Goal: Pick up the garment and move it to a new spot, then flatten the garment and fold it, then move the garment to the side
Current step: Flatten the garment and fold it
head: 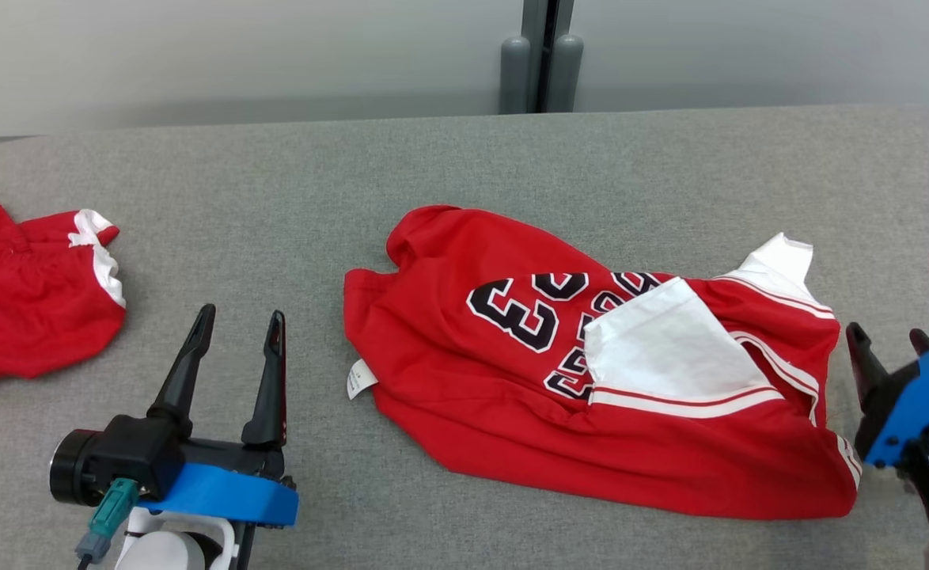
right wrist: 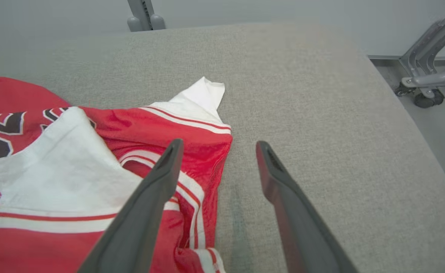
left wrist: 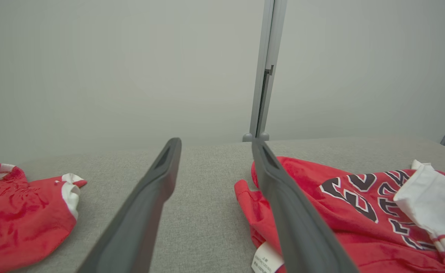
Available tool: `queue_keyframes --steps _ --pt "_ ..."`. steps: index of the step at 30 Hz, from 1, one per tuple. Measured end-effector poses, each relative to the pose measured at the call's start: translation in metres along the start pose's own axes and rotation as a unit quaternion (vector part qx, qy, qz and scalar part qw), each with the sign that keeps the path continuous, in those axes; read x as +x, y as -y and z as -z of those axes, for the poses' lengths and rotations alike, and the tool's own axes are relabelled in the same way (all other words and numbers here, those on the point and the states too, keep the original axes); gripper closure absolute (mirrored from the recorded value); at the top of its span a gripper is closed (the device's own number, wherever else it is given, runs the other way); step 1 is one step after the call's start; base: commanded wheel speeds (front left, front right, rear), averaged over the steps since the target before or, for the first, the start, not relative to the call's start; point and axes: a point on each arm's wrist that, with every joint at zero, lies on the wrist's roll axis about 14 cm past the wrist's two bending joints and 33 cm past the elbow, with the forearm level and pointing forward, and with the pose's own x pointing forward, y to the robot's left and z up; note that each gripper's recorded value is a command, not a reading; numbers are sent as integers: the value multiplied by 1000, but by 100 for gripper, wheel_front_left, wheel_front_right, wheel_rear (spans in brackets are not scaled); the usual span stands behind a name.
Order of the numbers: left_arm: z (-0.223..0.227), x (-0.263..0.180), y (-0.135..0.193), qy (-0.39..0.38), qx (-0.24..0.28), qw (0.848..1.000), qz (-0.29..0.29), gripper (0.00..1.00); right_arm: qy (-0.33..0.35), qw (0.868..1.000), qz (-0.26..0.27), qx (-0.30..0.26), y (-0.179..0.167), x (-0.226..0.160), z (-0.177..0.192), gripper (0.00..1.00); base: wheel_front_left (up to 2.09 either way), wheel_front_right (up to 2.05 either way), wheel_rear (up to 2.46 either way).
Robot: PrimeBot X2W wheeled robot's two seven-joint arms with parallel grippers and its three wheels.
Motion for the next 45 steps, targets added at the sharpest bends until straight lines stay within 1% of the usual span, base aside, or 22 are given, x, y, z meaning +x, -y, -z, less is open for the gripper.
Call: queue_keyframes --steps 6,8,11,14,15,16,18,20,23,25,28,30,32,33,36,40,41,43,45 --pt "5 6 -5 -9 5 1000 0 0 -103 994 3 24 -5 51 24 0 0 0 0" --pt "7 7 -7 -13 7 1000 -1 0 -136 990 3 37 -8 65 36 0 0 0 0" --pt "10 8 -12 -17 8 1000 -5 0 -193 980 5 37 -14 79 63 0 0 0 0" --pt "13 7 -15 -22 9 1000 -9 0 -222 974 -4 33 -26 91 72 0 0 0 0" --pt "14 6 -16 -24 8 1000 -10 0 -222 975 -9 25 -30 95 70 55 0 0 0" --pt "14 6 -17 -24 9 1000 -12 0 -208 978 -16 21 -37 101 64 100 0 0 0" --pt "13 6 -20 -23 9 1000 -17 0 -179 983 -43 11 -60 110 50 100 0 0 0" --pt "14 4 -22 -24 10 999 -21 0 -125 989 -79 5 -88 116 24 100 0 0 0" --pt "10 2 -23 -18 10 999 -24 0 -20 993 -119 -8 -114 118 -35 100 0 0 0" --pt "8 0 -24 -16 10 999 -26 0 39 990 -136 -18 -125 115 -69 100 0 0 0" --pt "7 -3 -25 -14 10 999 -29 0 102 983 -151 -22 -137 112 -106 100 0 0 0" --pt "7 -6 -26 -15 7 999 -32 0 132 979 -152 -14 -139 115 -125 100 0 0 0" --pt "9 -9 -26 -18 6 999 -34 0 139 980 -144 -1 -135 122 -131 100 0 0 0" --pt "10 -10 -26 -20 6 999 -35 0 125 982 -141 2 -134 127 -125 0 0 0 0" --pt "12 -15 -30 -22 6 999 -43 0 67 988 -141 -11 -141 141 -92 0 0 0 0" --pt "16 -17 -35 -28 6 998 -51 0 20 989 -142 -31 -148 150 -65 0 0 0 0" --pt "16 -17 -35 -27 6 998 -51 0 17 989 -142 -39 -148 150 -63 0 0 0 0" --pt "15 -17 -35 -25 6 998 -53 0 34 987 -151 -48 -156 146 -67 0 0 0 0" --pt "15 -16 -34 -23 5 998 -53 0 62 981 -174 -57 -174 135 -73 0 0 0 0"
